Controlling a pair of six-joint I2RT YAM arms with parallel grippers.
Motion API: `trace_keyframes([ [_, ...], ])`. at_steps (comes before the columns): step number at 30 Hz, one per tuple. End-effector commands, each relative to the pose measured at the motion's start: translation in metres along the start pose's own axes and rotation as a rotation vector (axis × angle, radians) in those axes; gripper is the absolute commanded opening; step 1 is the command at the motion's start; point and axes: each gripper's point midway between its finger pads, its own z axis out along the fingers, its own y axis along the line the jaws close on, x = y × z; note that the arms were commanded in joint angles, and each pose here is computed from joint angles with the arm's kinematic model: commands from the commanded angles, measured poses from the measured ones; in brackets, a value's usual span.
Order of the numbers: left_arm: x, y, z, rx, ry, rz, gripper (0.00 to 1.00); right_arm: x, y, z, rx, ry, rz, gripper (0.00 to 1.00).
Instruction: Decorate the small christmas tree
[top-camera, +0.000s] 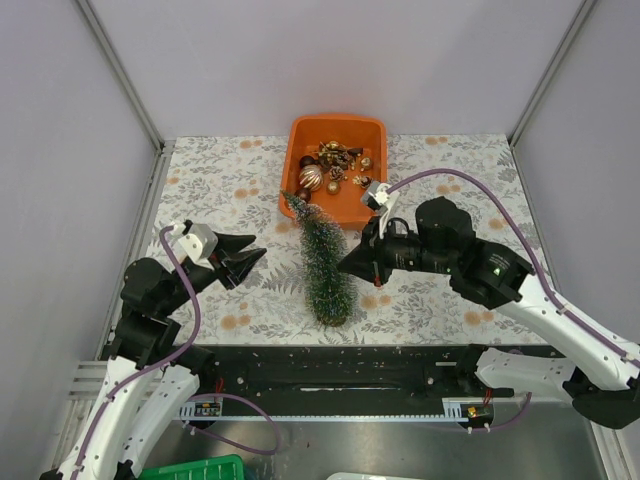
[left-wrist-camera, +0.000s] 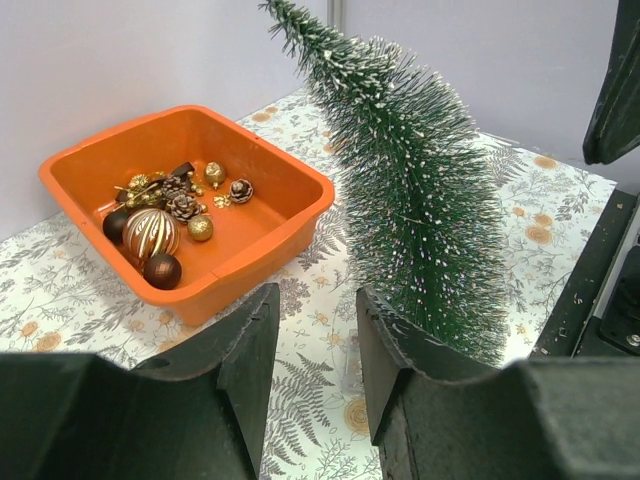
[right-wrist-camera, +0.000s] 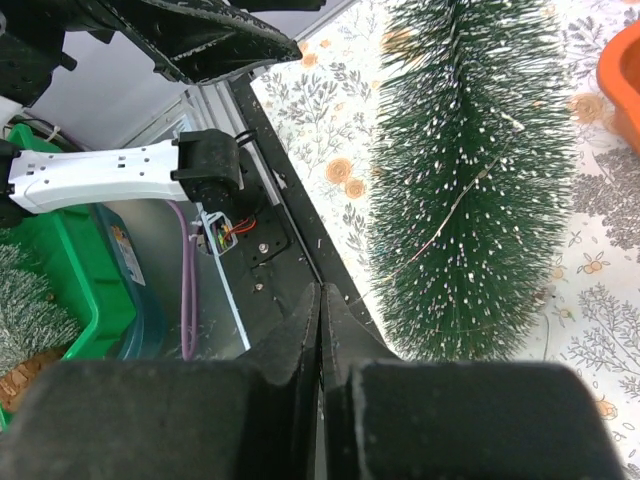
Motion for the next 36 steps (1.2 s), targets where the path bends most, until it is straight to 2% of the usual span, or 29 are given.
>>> trace_keyframes([
  [1, -0.030, -0.007, 0.000, 0.037, -0.079, 0.043, 0.41, -0.020, 0.008, 0.005, 0.001, -0.086, -0.004, 0.00],
  [9, -0.033, -0.007, 0.004, 0.050, -0.087, 0.049, 0.41, -0.026, 0.011, 0.019, 0.010, -0.157, 0.021, 0.00],
  [18, -0.035, -0.005, 0.005, 0.043, -0.085, 0.056, 0.41, -0.013, 0.015, 0.052, 0.031, -0.136, 0.028, 0.00],
  [22, -0.035, -0.005, 0.006, 0.046, -0.083, 0.052, 0.41, -0.013, 0.008, 0.055, 0.096, -0.212, 0.064, 0.01],
  [26, -0.038, -0.005, 0.006, 0.045, -0.089, 0.052, 0.40, -0.007, 0.002, 0.058, 0.175, -0.268, 0.087, 0.07],
  [36, -0.051, 0.009, 0.005, -0.048, -0.105, 0.030, 0.41, 0.001, -0.022, 0.066, 0.361, -0.267, 0.084, 0.28],
])
